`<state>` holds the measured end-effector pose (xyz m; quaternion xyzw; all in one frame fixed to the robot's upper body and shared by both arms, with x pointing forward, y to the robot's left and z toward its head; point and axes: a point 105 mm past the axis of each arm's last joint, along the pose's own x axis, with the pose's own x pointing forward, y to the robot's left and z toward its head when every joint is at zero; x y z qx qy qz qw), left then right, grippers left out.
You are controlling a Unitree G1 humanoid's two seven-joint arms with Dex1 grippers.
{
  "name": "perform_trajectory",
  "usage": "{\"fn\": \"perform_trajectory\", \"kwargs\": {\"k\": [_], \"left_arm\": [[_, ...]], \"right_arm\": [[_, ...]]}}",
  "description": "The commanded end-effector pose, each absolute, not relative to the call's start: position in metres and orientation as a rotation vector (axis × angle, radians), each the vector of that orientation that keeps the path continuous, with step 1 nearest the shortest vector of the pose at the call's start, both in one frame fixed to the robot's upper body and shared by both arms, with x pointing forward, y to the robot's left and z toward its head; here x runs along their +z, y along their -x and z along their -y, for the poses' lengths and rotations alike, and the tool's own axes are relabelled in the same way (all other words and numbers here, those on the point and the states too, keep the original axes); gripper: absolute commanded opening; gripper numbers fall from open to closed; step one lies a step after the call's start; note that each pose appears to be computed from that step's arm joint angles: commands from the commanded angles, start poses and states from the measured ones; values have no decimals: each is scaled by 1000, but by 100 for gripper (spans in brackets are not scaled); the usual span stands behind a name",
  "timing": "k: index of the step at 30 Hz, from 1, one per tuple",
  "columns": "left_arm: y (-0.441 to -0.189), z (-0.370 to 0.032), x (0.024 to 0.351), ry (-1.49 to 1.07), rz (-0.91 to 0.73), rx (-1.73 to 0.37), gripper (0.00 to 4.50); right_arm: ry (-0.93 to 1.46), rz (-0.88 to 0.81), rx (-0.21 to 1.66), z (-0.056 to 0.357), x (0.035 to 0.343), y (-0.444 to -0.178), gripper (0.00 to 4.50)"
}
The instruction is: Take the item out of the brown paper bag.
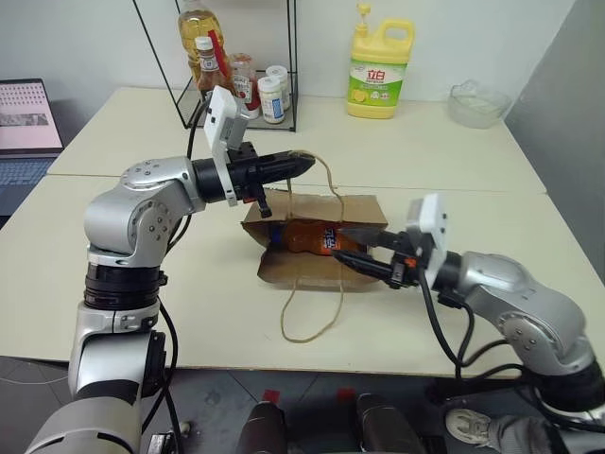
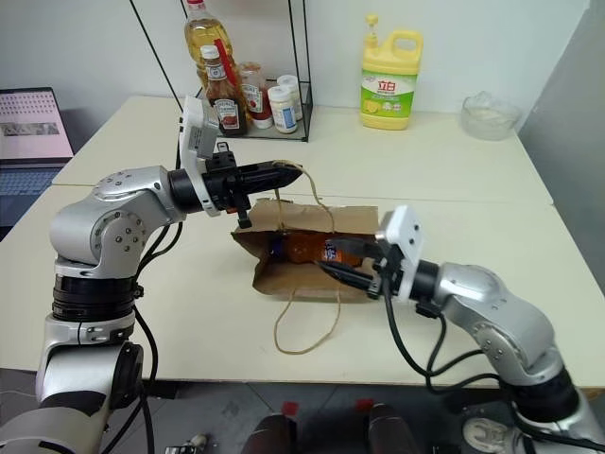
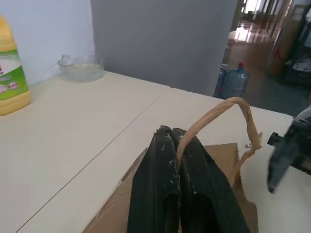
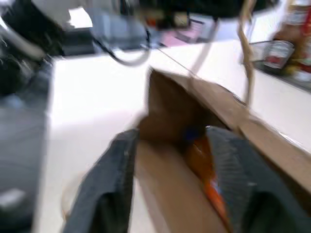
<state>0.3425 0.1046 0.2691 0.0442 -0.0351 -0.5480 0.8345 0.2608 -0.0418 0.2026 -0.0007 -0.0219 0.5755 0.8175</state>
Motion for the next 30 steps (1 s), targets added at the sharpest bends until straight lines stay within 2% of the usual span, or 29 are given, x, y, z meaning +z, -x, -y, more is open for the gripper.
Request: {"fn": "perform_trajectory", "kwargs": {"k": [1, 3, 6, 12, 16, 21, 25, 30], "left_arm": [[-338, -102, 284, -132, 133, -1174, 0], [-337, -102, 285, -133, 134, -1175, 0], [-338, -102, 287, -135, 139, -1173, 0], [-336, -99, 287, -132, 141, -1179, 0], [-334, -99, 286, -131, 139, -1178, 0], [-333, -98, 286, -130, 144, -1187, 0], [-334, -95, 286, -127, 151, -1192, 0], [-332, -92, 286, -125, 155, -1208, 0]], "right_arm": [[-61, -5, 1301, 20, 197, -257, 74], [-107, -20, 1318, 7, 194, -261, 3], [-173, -14, 1298, -6, 194, -274, 3], [-85, -2, 1208, -8, 179, -299, 3], [163, 33, 1086, 6, 167, -312, 3], [402, 90, 1057, 16, 164, -311, 3], [559, 101, 1001, 22, 159, -319, 85], [736, 127, 958, 22, 155, -330, 267]]}}
